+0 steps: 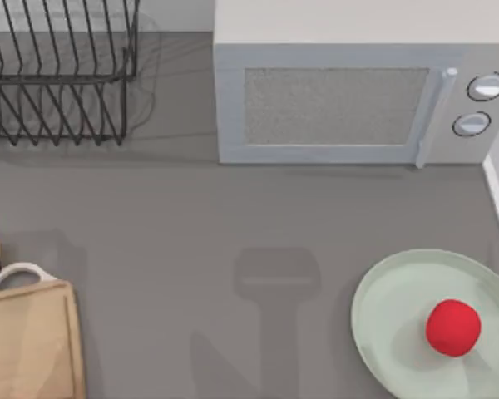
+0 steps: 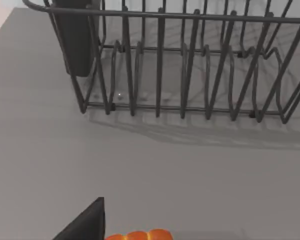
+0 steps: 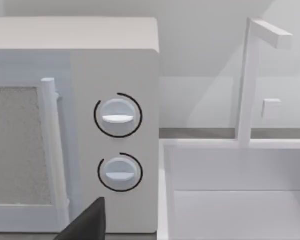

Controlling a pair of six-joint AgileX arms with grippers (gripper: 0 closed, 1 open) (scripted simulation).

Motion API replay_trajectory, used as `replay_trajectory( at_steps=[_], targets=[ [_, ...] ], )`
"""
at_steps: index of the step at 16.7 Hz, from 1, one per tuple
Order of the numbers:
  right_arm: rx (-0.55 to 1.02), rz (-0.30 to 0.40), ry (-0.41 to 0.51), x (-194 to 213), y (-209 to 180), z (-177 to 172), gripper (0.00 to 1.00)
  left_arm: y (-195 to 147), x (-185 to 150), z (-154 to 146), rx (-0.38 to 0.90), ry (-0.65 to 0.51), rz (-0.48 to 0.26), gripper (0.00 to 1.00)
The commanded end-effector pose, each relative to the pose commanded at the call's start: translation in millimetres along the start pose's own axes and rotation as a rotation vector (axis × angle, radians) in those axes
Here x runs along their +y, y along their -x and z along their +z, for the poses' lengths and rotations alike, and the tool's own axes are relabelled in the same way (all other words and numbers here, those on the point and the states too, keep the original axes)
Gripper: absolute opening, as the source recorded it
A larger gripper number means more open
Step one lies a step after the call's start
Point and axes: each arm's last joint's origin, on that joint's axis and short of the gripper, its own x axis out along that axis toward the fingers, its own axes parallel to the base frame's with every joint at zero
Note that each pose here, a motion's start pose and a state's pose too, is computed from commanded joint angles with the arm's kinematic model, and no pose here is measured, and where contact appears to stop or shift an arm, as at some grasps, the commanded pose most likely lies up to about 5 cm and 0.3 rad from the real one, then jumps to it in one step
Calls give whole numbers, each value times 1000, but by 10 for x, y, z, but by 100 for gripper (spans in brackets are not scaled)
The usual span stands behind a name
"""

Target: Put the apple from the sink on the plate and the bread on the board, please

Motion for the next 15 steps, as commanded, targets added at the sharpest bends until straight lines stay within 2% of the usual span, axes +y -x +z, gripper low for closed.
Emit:
replay_trajectory(
  at_steps=[4,8,12,15],
  targets=[
    [0,0,0,0,0,0,100,-450,53,309,386,28,30,100],
    [0,0,0,0,0,0,100,-1046,145,438,743,64,59,100],
    [0,0,0,0,0,0,100,-1585,250,439,997,96,81,100],
    [0,0,0,0,0,0,100,-1904,316,373,1127,113,93,100]
  ],
)
